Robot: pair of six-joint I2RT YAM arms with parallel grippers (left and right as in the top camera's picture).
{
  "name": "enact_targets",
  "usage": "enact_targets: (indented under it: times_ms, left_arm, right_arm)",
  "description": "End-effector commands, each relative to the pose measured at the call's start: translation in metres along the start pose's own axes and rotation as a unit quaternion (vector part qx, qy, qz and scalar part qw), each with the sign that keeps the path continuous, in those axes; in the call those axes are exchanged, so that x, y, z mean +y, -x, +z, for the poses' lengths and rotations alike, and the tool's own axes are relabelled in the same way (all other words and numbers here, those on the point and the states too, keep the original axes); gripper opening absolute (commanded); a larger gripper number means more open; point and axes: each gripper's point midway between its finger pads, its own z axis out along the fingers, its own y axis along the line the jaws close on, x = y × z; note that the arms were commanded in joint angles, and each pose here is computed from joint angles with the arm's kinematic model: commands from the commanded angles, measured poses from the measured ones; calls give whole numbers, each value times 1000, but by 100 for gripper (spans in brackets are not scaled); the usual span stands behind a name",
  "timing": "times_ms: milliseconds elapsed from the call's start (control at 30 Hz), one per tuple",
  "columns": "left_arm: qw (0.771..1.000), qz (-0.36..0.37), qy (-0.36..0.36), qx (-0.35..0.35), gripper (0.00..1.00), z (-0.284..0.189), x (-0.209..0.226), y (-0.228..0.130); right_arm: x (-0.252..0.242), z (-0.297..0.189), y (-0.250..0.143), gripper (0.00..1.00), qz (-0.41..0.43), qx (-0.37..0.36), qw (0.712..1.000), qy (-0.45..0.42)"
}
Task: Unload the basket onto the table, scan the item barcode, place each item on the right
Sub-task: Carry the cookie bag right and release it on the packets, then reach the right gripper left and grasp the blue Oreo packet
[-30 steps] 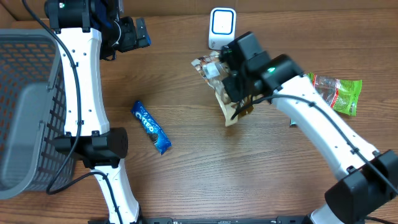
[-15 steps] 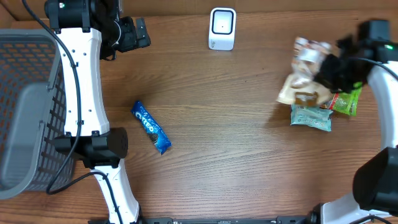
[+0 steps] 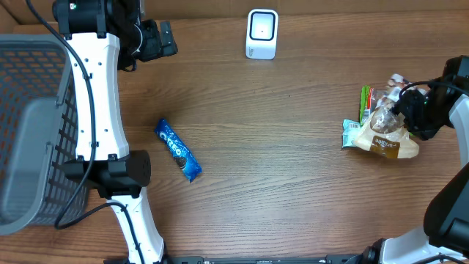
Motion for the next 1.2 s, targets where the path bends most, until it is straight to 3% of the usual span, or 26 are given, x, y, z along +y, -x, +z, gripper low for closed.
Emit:
enact_targets:
  times_ms: [0,200,467,633,667,733,967,1167]
  left_arm:
    - [1000,-4,-1,-8,100,-4,-2,2]
    - [1000,-4,-1,-8,100,-4,-2,2]
    - [1000,-4,-1,-8,100,-4,-2,2]
    - [1000,-4,-1,-8,100,-4,-2,2]
    - [1000,-4,-1,-8,100,-4,-2,2]
    - [1000,-4,-1,-8,100,-4,-2,2]
    - [1000,-4,-1,-8,100,-4,-2,2]
    - [1000,-4,-1,-8,100,-4,-2,2]
  right_arm:
    - [34,-17,2,68,-56,0,996,75]
    - [73,-61,4,70,-115,-6,988,103]
    - [93,-110,19,76,-129,-50,986,98]
    - [133,-117,5,77,-158,-34,970,183]
    - [148,-119,-1,79,-175,-29,962,210]
    - [179,-120,-18,100,-209,-18,944,254]
    - [271,-84,-95,100,-319,37,894,313]
    - [320,-25,-191,82,-385,116,865,300]
